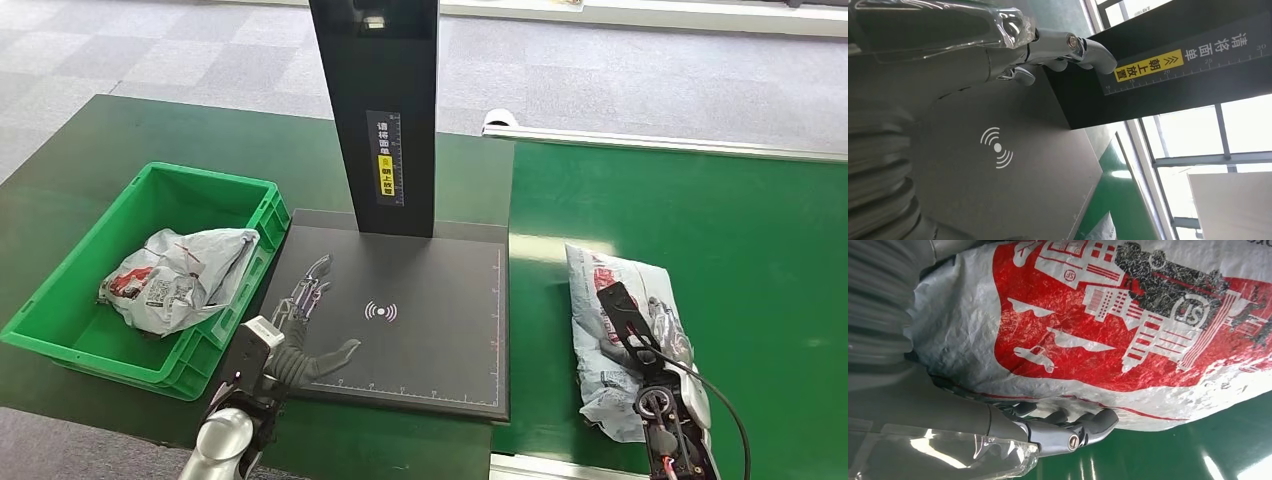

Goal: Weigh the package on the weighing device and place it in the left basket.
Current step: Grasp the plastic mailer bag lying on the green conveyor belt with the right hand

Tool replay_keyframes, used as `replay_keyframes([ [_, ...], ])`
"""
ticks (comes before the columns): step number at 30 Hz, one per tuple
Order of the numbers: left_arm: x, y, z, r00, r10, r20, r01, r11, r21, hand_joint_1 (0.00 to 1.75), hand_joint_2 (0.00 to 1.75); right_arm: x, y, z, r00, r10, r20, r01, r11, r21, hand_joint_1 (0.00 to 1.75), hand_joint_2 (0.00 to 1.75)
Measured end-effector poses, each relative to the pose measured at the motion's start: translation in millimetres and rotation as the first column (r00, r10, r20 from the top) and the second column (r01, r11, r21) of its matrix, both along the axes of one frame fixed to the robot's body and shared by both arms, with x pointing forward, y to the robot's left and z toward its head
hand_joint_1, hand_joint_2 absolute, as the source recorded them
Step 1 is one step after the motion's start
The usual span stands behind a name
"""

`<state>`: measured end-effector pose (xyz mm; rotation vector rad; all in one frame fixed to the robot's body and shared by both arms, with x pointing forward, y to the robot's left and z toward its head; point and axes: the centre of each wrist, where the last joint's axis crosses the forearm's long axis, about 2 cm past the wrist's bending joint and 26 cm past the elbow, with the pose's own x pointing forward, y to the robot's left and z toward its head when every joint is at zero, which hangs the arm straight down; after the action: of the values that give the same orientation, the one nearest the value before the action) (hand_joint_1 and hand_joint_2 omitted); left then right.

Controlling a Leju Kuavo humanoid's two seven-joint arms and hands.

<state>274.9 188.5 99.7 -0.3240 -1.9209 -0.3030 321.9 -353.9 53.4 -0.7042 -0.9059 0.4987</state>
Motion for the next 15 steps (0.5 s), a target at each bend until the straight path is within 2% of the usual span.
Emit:
replay_keyframes([
  [1, -0.1, 0.1, -0.1, 1.0, 0.0, 0.0, 0.0, 1.0, 0.0, 0.0, 1.75, -0.2, 0.4, -0.2, 1.0, 0.003, -0.003, -0.003, 1.0, 0.002, 1.74, 1.75],
  [15, -1.1, 0.8, -0.8, 1.0, 0.003, -0.002, -0.003, 1.0, 0.002, 0.0, 1.75, 4.6, 8.5, 7.5, 0.998, 0.042, 0.046, -0.044, 0.998, 0.045, 1.75, 1.75],
])
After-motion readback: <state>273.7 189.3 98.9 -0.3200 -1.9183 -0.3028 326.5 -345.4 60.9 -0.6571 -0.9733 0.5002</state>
